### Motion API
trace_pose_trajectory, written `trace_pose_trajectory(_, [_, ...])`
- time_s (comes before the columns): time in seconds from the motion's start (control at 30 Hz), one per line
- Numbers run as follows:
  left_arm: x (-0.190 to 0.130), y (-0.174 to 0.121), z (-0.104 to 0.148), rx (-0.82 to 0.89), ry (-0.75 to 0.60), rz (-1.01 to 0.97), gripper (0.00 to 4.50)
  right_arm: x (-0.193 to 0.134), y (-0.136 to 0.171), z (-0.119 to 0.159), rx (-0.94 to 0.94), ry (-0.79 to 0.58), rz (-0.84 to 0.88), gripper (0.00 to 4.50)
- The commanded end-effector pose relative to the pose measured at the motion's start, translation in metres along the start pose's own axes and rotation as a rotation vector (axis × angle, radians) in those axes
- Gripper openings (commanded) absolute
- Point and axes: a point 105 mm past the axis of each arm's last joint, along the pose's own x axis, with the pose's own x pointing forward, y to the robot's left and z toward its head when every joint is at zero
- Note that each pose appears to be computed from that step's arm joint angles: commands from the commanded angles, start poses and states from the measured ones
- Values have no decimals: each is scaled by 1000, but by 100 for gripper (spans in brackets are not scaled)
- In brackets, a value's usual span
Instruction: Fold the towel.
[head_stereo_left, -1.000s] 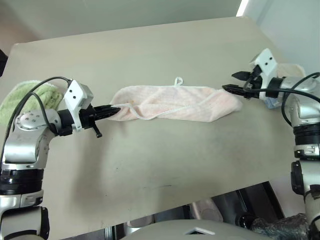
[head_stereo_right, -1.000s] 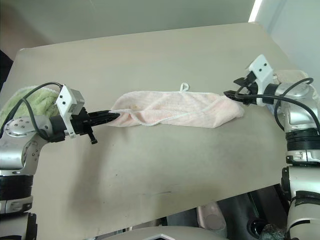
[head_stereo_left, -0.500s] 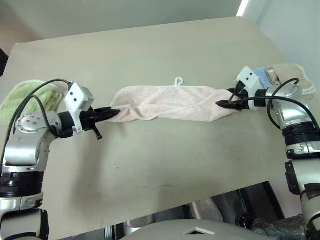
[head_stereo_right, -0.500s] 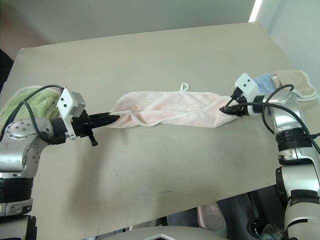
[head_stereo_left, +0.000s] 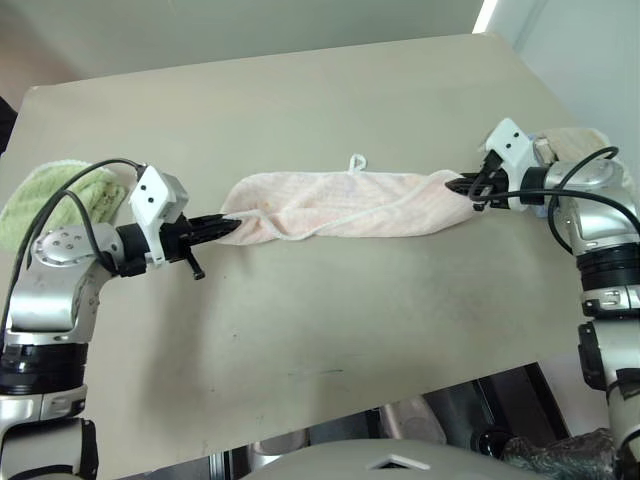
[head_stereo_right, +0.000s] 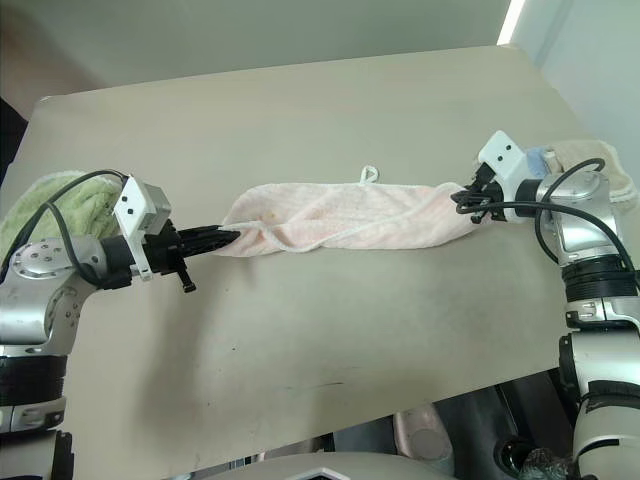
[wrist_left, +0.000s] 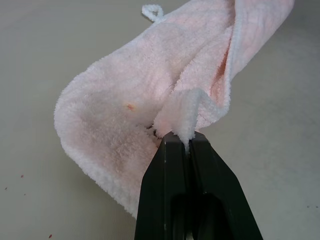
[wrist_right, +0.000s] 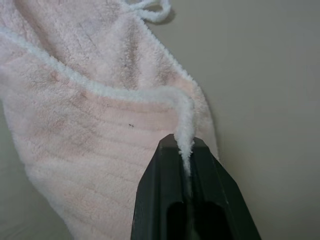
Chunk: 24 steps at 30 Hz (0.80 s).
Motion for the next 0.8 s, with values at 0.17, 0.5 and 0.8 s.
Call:
trace_pose_trajectory(0.17, [-1, 4, 14, 54, -38, 21, 0, -19, -5, 21, -56, -85, -41, 5])
trace_pose_trajectory(0.5, [-17, 114, 89, 101, -282, 538, 0, -60, -76, 82, -77, -319, -404, 5])
trace_pose_trajectory(0.8, [-5, 128, 162, 205, -446, 511, 0, -92, -110, 129, -84, -492, -571, 5])
